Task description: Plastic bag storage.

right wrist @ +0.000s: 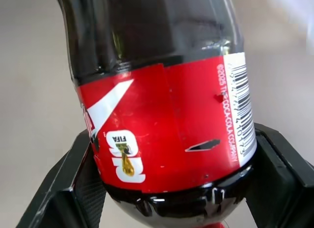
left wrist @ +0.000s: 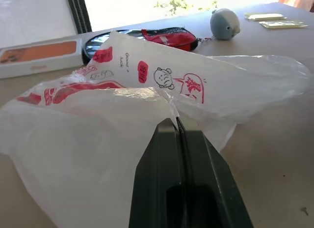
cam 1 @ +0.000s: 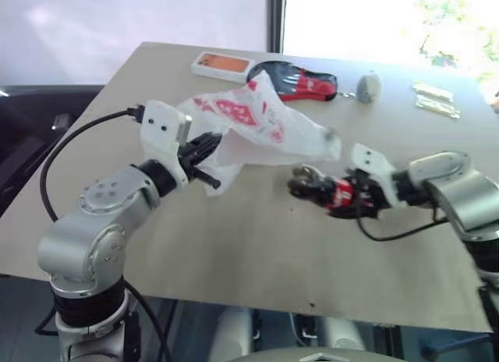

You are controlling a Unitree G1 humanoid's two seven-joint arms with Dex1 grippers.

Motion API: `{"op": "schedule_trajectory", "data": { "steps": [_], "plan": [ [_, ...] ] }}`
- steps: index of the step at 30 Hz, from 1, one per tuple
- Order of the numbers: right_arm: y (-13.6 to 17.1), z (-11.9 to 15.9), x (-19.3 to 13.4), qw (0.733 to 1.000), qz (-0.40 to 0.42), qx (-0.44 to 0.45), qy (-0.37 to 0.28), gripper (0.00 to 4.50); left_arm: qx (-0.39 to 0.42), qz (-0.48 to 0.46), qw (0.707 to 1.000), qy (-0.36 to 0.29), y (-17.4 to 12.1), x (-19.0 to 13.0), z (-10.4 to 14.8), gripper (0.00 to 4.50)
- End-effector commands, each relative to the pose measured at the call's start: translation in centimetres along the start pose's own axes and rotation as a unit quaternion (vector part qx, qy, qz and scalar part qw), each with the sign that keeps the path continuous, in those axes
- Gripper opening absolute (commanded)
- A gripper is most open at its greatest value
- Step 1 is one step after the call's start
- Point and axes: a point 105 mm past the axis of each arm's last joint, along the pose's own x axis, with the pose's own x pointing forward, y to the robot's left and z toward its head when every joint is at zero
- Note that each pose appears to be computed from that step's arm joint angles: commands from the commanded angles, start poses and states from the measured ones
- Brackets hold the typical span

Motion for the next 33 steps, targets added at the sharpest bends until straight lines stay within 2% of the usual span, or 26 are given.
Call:
{"op": "schedule_trajectory", "data": {
  "steps": [1,6,11,14,19,20,22,24,27,28,29,30,33],
  "plan": [
    [0.0,2.6,1.7,0.999,-0.036,0.012,-0.017,3.11,0.029,-0.024,0.999,-0.037,-1.7,-0.5,1.4,0.00],
    [-1.6,4.3,5.6,0.998,-0.065,0.015,-0.010,3.11,0.048,-0.061,0.996,-0.030,-3.1,-1.3,1.0,0.00],
    [-3.6,4.9,7.3,0.996,-0.084,0.020,-0.004,3.11,0.085,-0.088,0.992,0.027,-4.2,-2.6,-1.7,0.00],
    [-4.6,5.5,8.1,0.996,-0.090,0.026,-0.004,3.11,0.074,-0.105,0.990,0.052,-5.0,-3.3,-3.2,0.00],
    [-6.0,7.7,9.4,0.992,-0.108,0.061,-0.026,3.11,0.084,-0.079,0.991,0.062,-4.4,-3.5,-3.8,0.00],
    [-6.1,8.4,9.8,0.991,-0.110,0.072,-0.037,3.11,0.085,-0.076,0.992,0.058,-4.4,-3.4,-3.7,0.00],
    [-6.5,11.1,11.0,0.984,-0.131,0.063,-0.102,3.11,0.079,-0.064,0.994,0.043,-4.3,-3.1,-3.3,0.00],
    [-5.9,13.5,11.9,0.975,-0.109,0.084,-0.177,3.11,0.068,-0.051,0.996,0.025,-4.1,-2.8,-2.7,0.00],
    [-5.7,14.4,12.4,0.971,-0.087,0.091,-0.202,3.11,0.051,-0.036,0.998,0.006,-3.9,-2.5,-2.0,0.00],
    [-5.8,14.4,12.5,0.971,-0.087,0.091,-0.202,4.18,0.043,-0.031,0.999,0.003,-3.7,-2.5,-1.9,0.00],
    [-5.9,14.4,12.5,0.971,-0.086,0.091,-0.202,4.45,0.038,-0.028,0.999,0.001,-3.6,-2.4,-1.8,0.00],
    [-5.9,14.4,12.5,0.971,-0.086,0.090,-0.203,4.45,0.034,-0.026,0.999,0.000,-3.6,-2.4,-1.8,0.00],
    [-6.0,13.2,9.0,0.974,-0.057,0.058,-0.212,4.45,0.025,0.001,1.000,-0.016,-2.1,-2.0,-1.2,0.00]
  ]
}}
